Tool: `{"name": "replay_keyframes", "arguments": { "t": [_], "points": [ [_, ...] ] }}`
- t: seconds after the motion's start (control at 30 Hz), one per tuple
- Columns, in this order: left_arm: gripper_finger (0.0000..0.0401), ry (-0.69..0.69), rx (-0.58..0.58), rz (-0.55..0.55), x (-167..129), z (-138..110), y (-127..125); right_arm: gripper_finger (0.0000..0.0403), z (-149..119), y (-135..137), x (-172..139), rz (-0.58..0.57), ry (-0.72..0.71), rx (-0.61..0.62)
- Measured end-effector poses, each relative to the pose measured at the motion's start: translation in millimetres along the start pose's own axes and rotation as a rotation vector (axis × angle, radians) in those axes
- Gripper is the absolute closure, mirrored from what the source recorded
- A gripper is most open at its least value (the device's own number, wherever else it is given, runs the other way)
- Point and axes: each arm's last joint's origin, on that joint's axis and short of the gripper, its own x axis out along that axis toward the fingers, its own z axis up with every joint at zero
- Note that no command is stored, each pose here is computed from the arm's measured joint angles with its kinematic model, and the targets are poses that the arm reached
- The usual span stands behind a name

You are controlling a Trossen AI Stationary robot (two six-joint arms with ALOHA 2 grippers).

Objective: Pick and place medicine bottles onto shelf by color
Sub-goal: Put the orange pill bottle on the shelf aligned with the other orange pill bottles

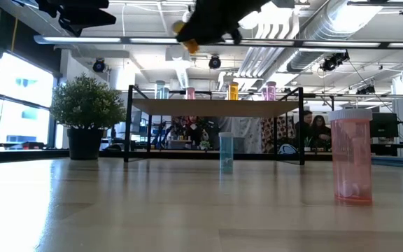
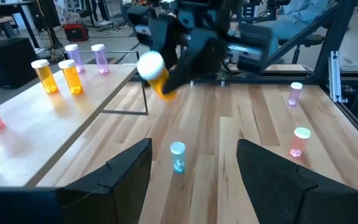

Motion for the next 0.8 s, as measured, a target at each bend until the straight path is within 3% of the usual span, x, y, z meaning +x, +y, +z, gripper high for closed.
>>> {"name": "replay_keyframes", "arguments": {
  "t": [0.27, 0.47, 0.8],
  "points": [
    [0.0176, 0.002, 0.002, 0.006, 0.1, -0.3, 0.1, 0.0313, -35.5, -32.7, -44.0, -0.139, -0.221, 0.117],
    [0.0176, 0.005, 0.005, 0.011, 0.1, -0.6, 0.3, 0.0313, -74.1, -45.0, -56.6, -0.169, -0.424, 0.130],
    [0.0176, 0.005, 0.005, 0.011, 0.2, -0.7, 0.2, 0.0312, -103.4, -54.6, -50.0, -0.269, -0.444, 0.122]
  ]
}}
